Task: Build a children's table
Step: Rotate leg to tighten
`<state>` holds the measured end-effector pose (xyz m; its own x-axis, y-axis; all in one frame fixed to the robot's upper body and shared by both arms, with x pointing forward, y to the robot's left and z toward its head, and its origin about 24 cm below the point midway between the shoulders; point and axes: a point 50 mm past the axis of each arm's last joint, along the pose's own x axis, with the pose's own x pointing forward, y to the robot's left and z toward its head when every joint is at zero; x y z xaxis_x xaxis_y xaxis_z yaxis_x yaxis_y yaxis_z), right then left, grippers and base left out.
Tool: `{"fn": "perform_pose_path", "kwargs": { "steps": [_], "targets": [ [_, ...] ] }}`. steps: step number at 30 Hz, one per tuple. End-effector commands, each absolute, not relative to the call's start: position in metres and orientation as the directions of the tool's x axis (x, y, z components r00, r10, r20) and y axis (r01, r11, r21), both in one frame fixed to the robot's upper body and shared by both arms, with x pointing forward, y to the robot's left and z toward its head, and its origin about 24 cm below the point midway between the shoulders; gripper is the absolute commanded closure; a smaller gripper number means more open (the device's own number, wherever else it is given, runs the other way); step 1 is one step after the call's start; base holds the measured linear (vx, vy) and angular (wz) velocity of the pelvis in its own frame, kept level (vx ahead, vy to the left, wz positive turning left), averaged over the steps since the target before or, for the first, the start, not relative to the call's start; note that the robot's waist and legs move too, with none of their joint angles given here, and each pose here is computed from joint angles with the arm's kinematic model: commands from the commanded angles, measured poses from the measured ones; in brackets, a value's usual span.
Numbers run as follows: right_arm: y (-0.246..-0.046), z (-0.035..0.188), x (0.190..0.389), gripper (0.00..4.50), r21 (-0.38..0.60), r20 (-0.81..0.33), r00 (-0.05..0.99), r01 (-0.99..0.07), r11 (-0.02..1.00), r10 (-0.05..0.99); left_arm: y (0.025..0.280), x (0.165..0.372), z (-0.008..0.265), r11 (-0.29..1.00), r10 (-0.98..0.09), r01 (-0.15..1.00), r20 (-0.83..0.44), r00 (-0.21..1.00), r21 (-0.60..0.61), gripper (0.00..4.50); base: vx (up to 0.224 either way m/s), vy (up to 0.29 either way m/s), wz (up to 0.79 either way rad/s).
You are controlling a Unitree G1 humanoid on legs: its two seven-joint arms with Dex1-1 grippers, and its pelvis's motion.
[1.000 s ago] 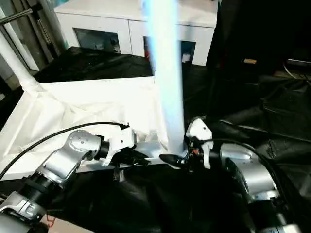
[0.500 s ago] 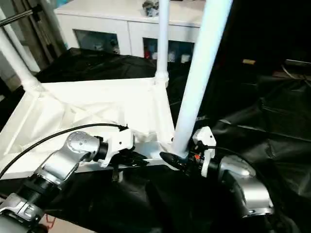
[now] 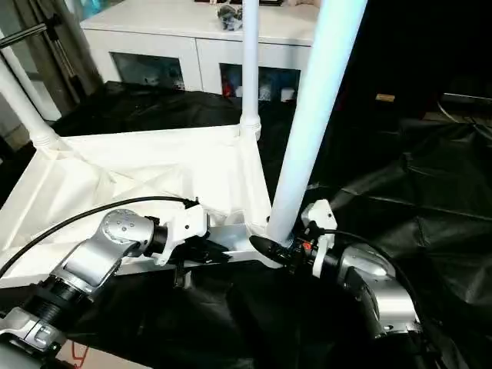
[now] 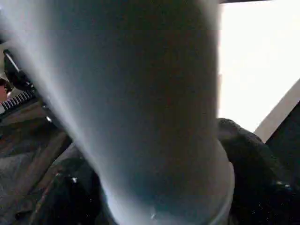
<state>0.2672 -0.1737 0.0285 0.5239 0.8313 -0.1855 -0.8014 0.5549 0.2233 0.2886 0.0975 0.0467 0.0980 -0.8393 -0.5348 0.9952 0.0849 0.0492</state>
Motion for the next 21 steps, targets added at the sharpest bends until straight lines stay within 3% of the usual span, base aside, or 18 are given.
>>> {"fn": "perform_pose_path", "kwargs": {
  "steps": [1, 13, 16, 18, 19, 21],
  "targets": [
    [-0.182, 0.014, 0.264, 1.47, 0.243, -0.274, 0.527, -0.772, 0.588, 0.805, 0.097, 0.287, 0.049, 0.044, -0.842, 0.998, -0.536, 0.064, 0.050, 4.50, 0.000, 0.000, 0.00],
    [-0.181, 0.005, 0.263, 1.63, 0.264, -0.293, 0.540, -0.748, 0.609, 0.789, 0.097, 0.286, 0.046, 0.057, -0.846, 0.998, -0.530, 0.064, 0.030, 4.50, 0.000, 0.000, 0.00],
    [-0.180, -0.008, 0.265, 1.64, 0.239, -0.344, 0.604, -0.685, 0.689, 0.719, 0.094, 0.292, 0.043, 0.140, -0.843, 0.990, -0.521, 0.133, 0.027, 4.50, 0.000, 0.000, 0.00],
    [-0.178, -0.019, 0.269, 1.64, 0.219, -0.388, 0.670, -0.599, 0.770, 0.632, 0.087, 0.300, 0.040, 0.224, -0.826, 0.973, -0.520, 0.216, 0.049, 4.50, 0.000, 0.000, 0.00],
    [-0.174, -0.029, 0.275, 1.64, 0.206, -0.425, 0.727, -0.503, 0.839, 0.540, 0.076, 0.309, 0.037, 0.321, -0.802, 0.945, -0.512, 0.308, 0.066, 4.50, 0.000, 0.000, 0.00],
    [-0.172, -0.032, 0.277, 1.65, 0.204, -0.437, 0.745, -0.464, 0.862, 0.505, 0.071, 0.312, 0.037, 0.354, -0.793, 0.933, -0.508, 0.337, 0.067, 4.50, -0.034, 0.011, -0.03]
  ]
}}
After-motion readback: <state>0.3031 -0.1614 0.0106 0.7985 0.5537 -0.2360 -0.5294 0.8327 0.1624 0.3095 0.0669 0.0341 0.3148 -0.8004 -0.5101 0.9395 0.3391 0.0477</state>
